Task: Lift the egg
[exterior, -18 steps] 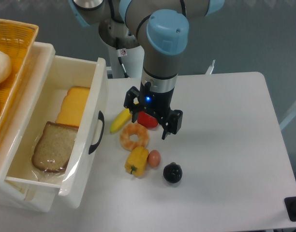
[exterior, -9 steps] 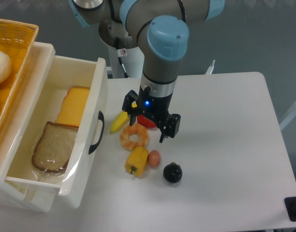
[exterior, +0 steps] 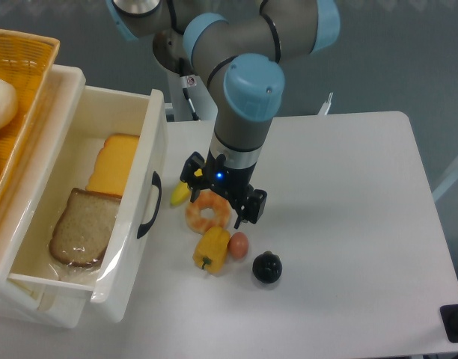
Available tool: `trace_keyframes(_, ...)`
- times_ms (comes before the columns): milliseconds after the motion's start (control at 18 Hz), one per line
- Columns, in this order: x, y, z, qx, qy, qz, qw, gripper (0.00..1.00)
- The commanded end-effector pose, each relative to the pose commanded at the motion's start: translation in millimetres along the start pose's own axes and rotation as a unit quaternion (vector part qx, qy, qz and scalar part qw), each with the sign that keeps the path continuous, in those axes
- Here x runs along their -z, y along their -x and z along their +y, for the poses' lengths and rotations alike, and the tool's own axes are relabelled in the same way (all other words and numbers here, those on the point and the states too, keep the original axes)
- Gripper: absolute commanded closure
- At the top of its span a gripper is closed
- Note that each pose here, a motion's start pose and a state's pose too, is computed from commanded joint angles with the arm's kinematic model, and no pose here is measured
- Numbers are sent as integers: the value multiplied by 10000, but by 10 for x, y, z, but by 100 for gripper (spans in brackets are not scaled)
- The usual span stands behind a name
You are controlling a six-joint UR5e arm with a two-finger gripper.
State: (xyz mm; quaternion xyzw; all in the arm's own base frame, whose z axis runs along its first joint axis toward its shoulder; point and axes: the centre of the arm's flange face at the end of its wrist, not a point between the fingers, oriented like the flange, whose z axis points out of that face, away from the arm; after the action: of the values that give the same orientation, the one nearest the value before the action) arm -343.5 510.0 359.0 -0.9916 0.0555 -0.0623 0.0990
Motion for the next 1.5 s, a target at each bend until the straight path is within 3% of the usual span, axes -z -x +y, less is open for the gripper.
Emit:
trace_keyframes(278,-287,31,58,57,185,210,9996,0)
trace_keyframes(556,-822,203,180,211,475,575,9970,0)
trace_keyframes(1000,-782,405,352,344,443,575,9968,0)
trace_keyframes(1111,-782,445,408,181,443,598,9971,0)
trace_keyframes(1500,-1013,678,649,384,714,664,9945,0)
